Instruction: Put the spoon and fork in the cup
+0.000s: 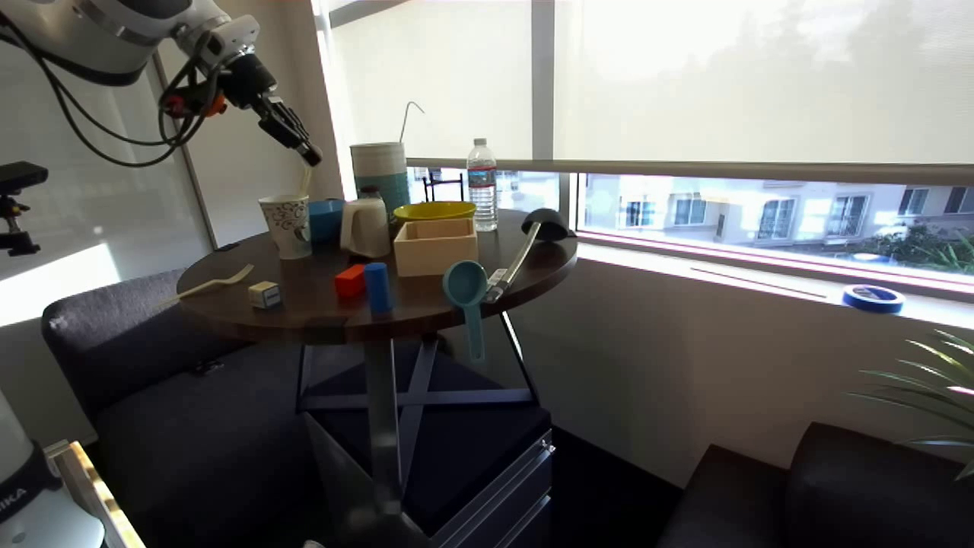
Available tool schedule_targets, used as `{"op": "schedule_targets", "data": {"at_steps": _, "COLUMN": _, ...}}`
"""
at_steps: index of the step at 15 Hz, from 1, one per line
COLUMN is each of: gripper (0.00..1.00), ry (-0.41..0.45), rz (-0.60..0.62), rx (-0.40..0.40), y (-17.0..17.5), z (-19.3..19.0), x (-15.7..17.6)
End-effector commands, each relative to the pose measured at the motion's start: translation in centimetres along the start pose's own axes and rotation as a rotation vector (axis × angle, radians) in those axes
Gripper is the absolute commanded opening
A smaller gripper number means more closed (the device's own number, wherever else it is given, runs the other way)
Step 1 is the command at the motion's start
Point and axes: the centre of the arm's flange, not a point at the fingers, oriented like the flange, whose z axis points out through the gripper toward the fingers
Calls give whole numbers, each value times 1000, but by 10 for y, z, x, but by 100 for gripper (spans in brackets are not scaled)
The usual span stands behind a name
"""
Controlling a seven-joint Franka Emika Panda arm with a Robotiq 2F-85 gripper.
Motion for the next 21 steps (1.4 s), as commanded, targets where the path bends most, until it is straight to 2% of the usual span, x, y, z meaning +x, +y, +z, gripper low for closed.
{"op": "schedule_targets", "data": {"at_steps": 1, "gripper": 2, "ry": 66, "rz": -89, "rx": 37, "y": -4, "z": 2, "x": -18}}
{"op": "schedule_targets", "data": {"at_steps": 9, "gripper": 2, "ry": 32, "rz": -292, "rx": 66, "y": -2, "z": 0, "x": -61}}
{"op": "schedule_targets", "data": {"at_steps": 10, "gripper": 32, "ry": 36, "rz": -299, "rx": 71, "y": -2, "z": -1, "x": -63}}
{"op": "schedule_targets", "data": {"at_steps": 11, "gripper": 33, "ry": 37, "rz": -295, "rx": 75, "y": -1, "z": -1, "x": -63}}
{"op": "schedule_targets", "data": {"at_steps": 16, "gripper": 67, "ry": 53, "rz": -116, "rx": 140, "y": 11, "z": -18, "x": -28}}
{"op": "schedule_targets", "data": {"at_steps": 19, "gripper": 89, "ry": -38, "rz": 41, "rx": 86, "y": 37, "z": -16, "x": 1}}
{"op": "schedule_targets", "data": {"at_steps": 21, "gripper": 99, "ry": -121, "rz": 117, "rx": 45, "y": 58, "z": -8, "x": 16}}
